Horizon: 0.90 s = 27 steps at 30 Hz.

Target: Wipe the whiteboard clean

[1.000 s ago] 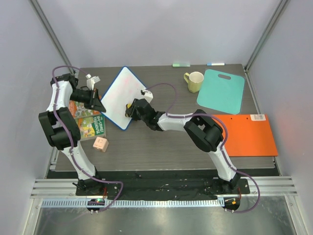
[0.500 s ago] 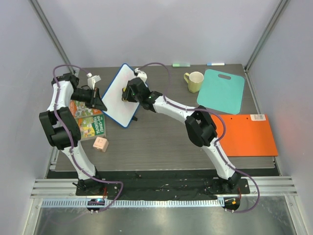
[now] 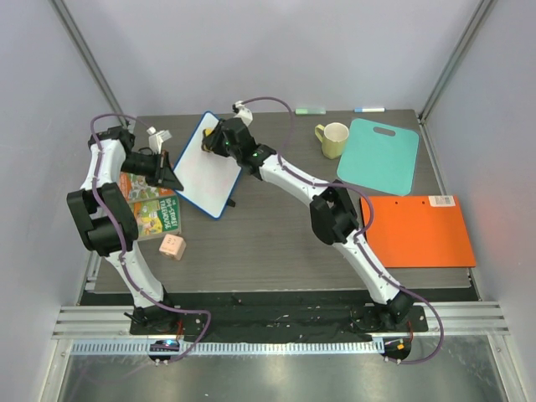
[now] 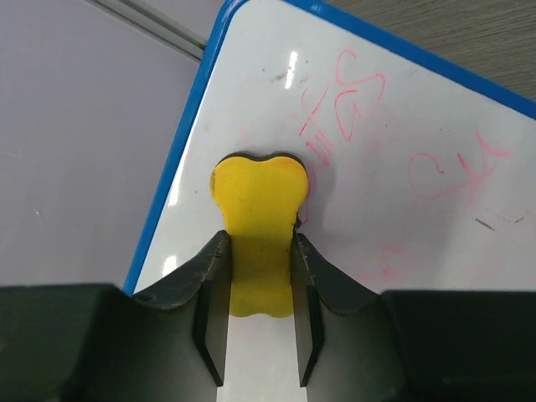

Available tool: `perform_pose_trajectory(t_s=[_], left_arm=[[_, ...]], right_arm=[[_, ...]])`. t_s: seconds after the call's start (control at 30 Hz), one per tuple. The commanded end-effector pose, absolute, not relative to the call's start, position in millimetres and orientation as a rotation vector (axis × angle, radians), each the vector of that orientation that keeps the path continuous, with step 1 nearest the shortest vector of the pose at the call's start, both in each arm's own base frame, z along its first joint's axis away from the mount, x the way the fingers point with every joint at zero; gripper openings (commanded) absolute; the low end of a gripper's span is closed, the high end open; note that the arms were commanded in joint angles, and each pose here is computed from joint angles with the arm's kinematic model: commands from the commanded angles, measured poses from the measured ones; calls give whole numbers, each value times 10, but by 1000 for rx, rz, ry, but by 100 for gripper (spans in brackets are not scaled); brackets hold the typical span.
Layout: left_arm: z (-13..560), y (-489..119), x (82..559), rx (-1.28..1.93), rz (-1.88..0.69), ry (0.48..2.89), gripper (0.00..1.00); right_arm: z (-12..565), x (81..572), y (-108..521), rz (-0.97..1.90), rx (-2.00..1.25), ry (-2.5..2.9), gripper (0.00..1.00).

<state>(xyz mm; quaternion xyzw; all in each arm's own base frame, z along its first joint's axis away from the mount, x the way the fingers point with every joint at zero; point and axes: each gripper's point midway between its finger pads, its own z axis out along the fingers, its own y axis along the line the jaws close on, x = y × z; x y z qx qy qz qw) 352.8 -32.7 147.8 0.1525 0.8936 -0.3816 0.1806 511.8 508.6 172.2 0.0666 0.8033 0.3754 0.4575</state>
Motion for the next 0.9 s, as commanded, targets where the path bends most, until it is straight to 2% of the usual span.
perform_pose_trajectory(t_s=[0.0, 0.17, 0.37, 0.5, 0.7, 0.87], left_arm=[[1478, -589, 3086, 704, -1162, 2561, 0], [1499, -592, 3092, 708, -1158, 2552, 0], [1486, -588, 3061, 715, -1153, 2557, 0], [1471, -591, 3070, 711, -1158, 2556, 0], [1475, -604, 3068, 708, -1169, 2549, 0], [1475, -592, 3048, 714, -1161, 2554, 0]], right_arm=[[1044, 5331, 4941, 897, 298, 2049, 1], [474, 5239, 4582, 737, 362, 2150, 1], [51, 5087, 4162, 526, 351, 2293, 1], [-158, 4865, 4057, 485, 312, 2367, 1], [85, 4702, 4534, 683, 129, 2328, 1], [758, 4553, 5107, 870, -2, 2184, 1]])
